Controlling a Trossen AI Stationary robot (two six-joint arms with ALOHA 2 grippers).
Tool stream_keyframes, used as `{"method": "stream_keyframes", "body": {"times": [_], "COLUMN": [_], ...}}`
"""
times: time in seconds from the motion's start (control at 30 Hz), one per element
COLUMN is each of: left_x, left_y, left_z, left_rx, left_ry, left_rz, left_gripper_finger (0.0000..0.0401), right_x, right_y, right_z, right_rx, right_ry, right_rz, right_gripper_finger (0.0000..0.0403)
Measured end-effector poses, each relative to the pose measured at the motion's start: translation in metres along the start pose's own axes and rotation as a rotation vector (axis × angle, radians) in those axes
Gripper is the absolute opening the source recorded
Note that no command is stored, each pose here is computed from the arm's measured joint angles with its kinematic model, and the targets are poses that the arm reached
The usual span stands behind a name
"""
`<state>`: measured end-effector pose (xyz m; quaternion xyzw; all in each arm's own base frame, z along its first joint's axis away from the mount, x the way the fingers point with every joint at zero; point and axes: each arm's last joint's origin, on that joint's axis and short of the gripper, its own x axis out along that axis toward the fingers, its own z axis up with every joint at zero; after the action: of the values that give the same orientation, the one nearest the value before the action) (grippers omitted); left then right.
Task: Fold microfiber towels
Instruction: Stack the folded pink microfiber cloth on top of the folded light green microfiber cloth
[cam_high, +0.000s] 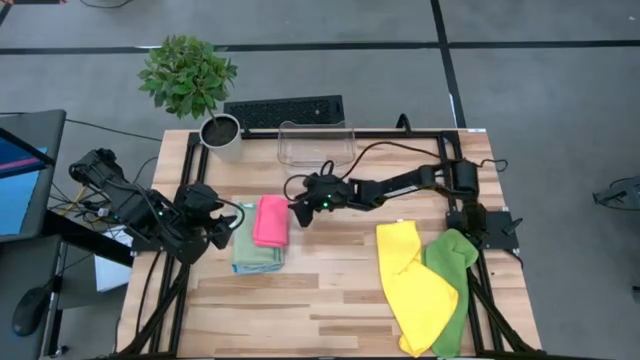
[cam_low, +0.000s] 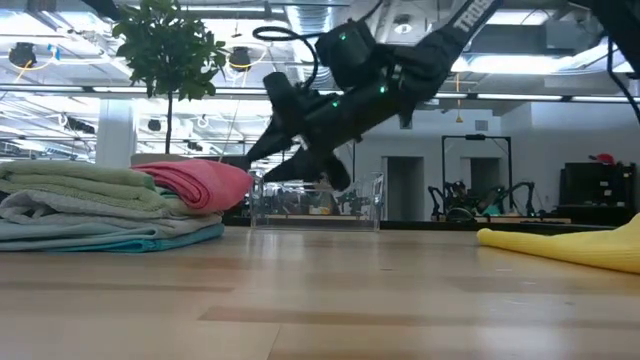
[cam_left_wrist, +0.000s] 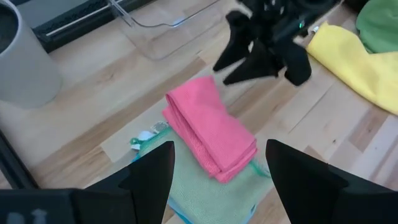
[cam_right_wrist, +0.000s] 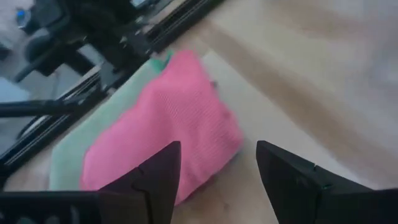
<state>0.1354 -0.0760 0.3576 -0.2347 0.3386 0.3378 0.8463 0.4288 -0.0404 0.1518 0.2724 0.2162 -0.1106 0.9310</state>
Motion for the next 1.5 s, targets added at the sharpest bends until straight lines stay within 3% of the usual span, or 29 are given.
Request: {"method": "stream_keyframes", "body": {"times": [0.27,0.5,0.83,0.97,1.2,1.5], "left_x": [0.0,0.0,0.0,0.0,0.0,0.0], "left_y": [0.0,0.0,0.0,0.0,0.0,0.001], "left_z": [0.0,0.0,0.0,0.0,0.0,0.0], "left_rx": [0.014,0.016,0.023,0.023,0.031,0.065], "left_ry": [0.0,-0.002,-0.006,0.003,-0.001,-0.001], "left_rz": [0.0,-0.001,0.0,-0.001,-0.001,-0.002], "left_gripper_finger": [0.0245,0.0245,0.0245,0.0245,0.0245,0.0245], "right_x": [0.017,0.029,0.06,0.061,0.055,0.042], "right_y": [-0.005,-0.019,-0.009,-0.001,0.013,0.074], "right_z": [-0.012,-0.025,-0.011,-0.008,-0.004,0.019], "right_rx": [0.032,0.112,0.112,0.071,0.001,-0.063], "right_ry": [-0.013,0.017,-0.039,-0.039,-0.079,-0.159], "right_rz": [0.076,0.066,0.187,0.188,0.168,0.271], "right_gripper_finger": [0.0243,0.0264,0.0266,0.0211,0.0027,0.002]}}
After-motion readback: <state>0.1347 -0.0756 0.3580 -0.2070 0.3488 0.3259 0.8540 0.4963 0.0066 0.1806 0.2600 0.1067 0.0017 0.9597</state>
